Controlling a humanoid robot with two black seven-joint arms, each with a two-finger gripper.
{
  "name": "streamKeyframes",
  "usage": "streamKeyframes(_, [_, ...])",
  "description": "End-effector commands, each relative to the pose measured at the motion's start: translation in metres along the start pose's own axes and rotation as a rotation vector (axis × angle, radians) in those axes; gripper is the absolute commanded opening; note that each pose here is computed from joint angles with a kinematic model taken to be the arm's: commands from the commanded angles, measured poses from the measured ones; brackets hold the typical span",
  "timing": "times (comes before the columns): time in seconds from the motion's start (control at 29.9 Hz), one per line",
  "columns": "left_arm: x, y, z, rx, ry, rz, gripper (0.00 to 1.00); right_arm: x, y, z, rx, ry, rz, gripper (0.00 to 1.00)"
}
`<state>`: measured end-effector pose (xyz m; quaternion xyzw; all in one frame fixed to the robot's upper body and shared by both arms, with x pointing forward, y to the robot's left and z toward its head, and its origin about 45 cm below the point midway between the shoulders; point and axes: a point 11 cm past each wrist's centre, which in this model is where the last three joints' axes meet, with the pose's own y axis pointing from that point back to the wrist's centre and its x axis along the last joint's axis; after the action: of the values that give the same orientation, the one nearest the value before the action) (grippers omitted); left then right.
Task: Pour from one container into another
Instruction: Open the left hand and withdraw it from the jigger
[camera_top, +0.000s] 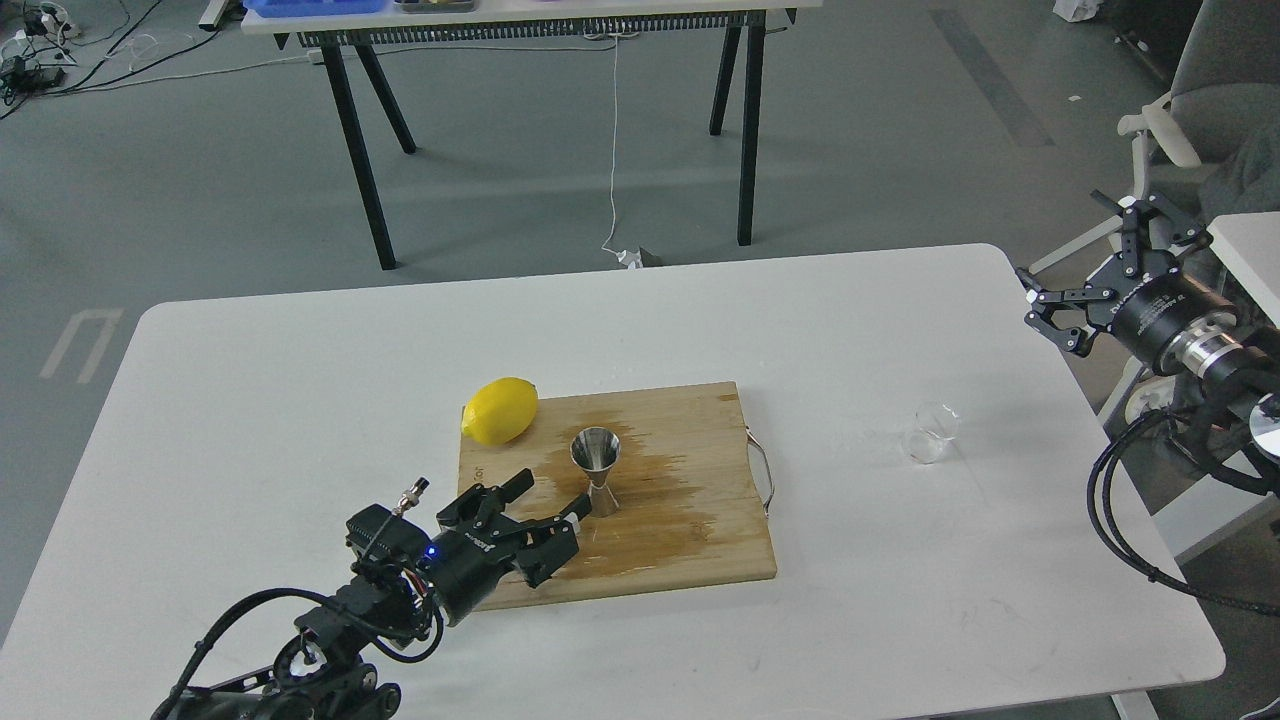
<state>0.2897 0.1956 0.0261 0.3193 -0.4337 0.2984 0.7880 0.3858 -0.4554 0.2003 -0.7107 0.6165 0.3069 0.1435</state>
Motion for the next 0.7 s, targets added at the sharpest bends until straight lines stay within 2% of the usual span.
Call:
streamKeyframes(0.0, [0.061,0.019,-0.031,0.06,0.078,0.146,0.9,0.002,0.003,-0.009,0.061,-0.007,0.004,0.99])
streamKeyframes(0.17, [0.166,0.051,-0.081,0.176,0.171,0.368,0.9,0.002,0.003,-0.01,0.069,-0.011,0.004,0.99])
streamKeyframes(0.33, [0.229,0.073,-0.112,0.268,0.282,0.561,0.91,-0.001,-0.001,0.001,0.054,-0.025,-0.005,0.99])
streamKeyframes(0.47, [0.22,0.075,-0.117,0.191,0.62,0.321,0.93,-0.002,-0.002,0.006,0.042,-0.026,-0.007,0.99])
streamKeyframes(0.6, [0.202,0.097,-0.12,0.119,0.867,0.019,0.96,-0.003,-0.003,0.012,0.03,-0.026,-0.011,0.99])
streamKeyframes(0.67, [0.205,0.111,-0.133,0.151,0.887,0.009,0.97,-0.006,-0.004,0.016,0.011,-0.013,-0.018,0.99])
